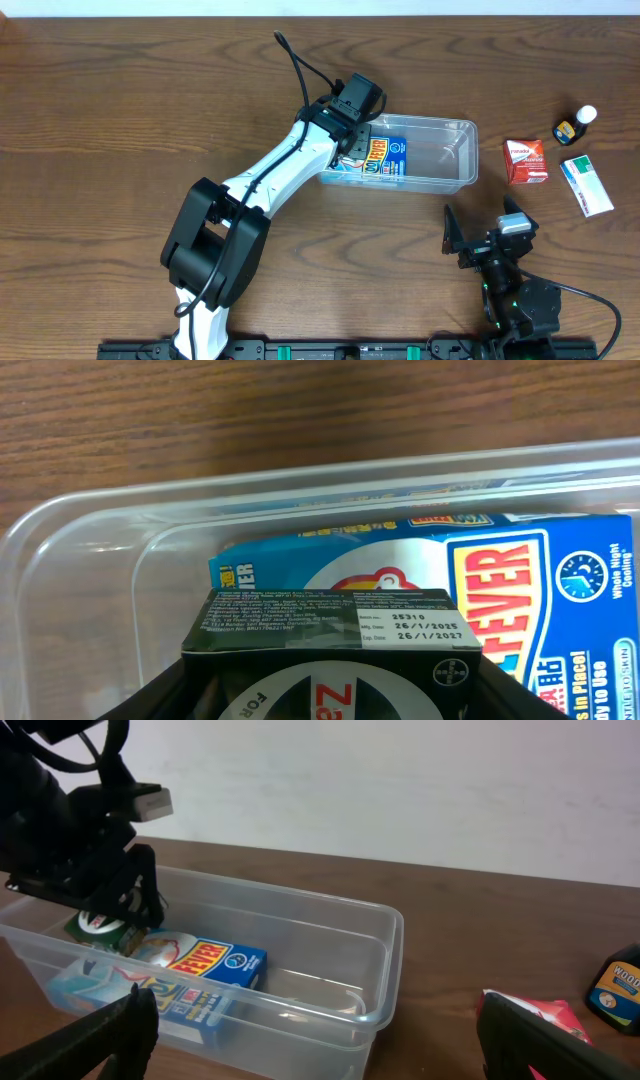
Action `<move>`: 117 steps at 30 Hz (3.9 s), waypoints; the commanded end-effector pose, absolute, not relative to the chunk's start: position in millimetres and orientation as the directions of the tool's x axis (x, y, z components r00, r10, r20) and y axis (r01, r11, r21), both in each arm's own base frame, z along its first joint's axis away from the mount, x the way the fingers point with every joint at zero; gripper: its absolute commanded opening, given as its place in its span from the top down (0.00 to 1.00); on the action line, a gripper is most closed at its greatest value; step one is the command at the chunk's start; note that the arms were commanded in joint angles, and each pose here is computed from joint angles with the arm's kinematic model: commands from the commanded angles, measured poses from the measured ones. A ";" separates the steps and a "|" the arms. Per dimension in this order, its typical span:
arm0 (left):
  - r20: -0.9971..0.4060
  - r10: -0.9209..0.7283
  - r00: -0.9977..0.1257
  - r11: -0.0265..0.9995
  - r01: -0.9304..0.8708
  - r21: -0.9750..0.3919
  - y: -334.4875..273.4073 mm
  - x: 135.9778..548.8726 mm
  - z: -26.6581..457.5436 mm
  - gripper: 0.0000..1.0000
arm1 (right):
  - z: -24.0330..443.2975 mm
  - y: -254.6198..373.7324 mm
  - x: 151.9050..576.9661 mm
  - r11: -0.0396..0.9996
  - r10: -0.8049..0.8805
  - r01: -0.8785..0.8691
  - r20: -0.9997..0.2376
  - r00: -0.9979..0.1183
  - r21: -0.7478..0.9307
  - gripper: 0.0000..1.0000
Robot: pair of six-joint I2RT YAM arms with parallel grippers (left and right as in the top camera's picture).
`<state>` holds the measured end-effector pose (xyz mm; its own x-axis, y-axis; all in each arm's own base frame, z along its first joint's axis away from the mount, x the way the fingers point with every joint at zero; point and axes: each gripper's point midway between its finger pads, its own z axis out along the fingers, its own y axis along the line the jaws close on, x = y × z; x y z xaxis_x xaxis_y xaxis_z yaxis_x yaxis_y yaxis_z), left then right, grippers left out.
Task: Pack container
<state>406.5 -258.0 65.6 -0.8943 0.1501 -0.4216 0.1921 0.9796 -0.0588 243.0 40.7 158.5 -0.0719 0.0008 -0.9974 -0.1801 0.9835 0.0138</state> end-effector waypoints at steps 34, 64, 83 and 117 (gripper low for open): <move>-0.454 0.156 -0.877 0.981 0.192 -0.035 -254.0 413.1 80.1 0.29 | 157.8 37.9 243.3 0.986 -0.010 -0.170 -0.998 -0.070 0.002 0.01; -0.582 -0.408 -0.703 0.847 -0.529 0.045 81.0 405.1 215.3 0.02 | 157.8 37.9 243.3 0.986 -0.010 -0.170 -0.998 -0.070 0.002 0.01; -0.708 -0.463 -0.533 0.847 -0.502 -0.176 67.9 320.7 300.3 0.02 | 157.8 37.9 243.3 0.986 -0.010 -0.170 -0.998 -0.070 0.002 0.01; -0.744 -0.446 -0.498 0.892 -0.175 -0.418 -3.9 230.6 133.4 0.02 | 157.8 37.9 243.3 0.986 -0.010 -0.170 -0.998 -0.070 0.002 0.01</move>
